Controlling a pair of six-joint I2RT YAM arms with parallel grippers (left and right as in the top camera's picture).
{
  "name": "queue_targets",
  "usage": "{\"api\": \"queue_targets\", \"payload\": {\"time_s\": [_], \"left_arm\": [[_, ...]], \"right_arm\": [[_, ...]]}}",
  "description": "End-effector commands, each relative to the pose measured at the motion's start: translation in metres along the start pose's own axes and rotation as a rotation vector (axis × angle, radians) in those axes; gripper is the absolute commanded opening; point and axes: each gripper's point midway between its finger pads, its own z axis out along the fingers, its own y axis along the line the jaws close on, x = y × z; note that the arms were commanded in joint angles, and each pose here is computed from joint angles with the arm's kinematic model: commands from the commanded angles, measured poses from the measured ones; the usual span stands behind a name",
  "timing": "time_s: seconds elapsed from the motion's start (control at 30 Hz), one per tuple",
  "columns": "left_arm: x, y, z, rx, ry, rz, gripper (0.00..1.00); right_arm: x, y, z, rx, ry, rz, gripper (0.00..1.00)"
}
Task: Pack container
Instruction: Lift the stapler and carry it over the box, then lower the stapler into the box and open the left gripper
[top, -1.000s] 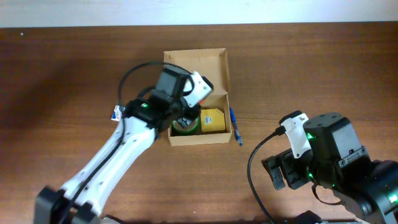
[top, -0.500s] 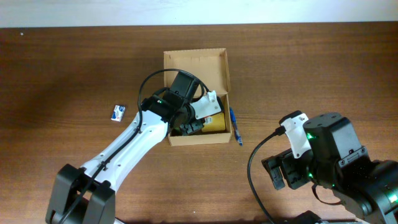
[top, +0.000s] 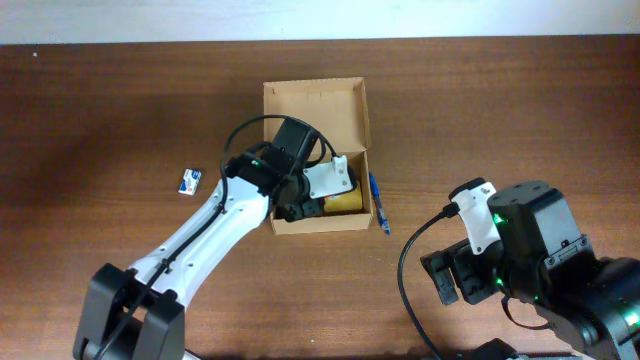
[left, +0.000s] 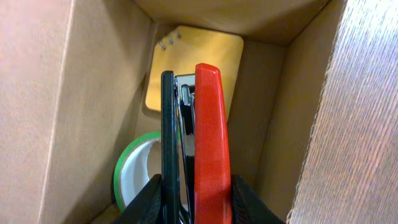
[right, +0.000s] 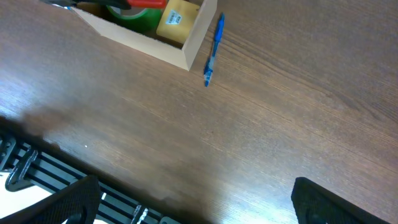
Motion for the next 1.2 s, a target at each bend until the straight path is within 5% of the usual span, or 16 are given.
{"api": "queue_targets", "payload": {"time_s": [0.0,1.17], "left_arm": [[0.002,0.006,0.001,0.013,-0.005,0.003,0.02],[0.022,-0.011,0.027,0.119,0.069,0.022,0.05]], "right_arm": [[-0.001,0.001,0.000,-0.008,-0.004,0.000,0.99],[-0.001,0.001,0.000,-0.008,-0.004,0.000,0.99]]}}
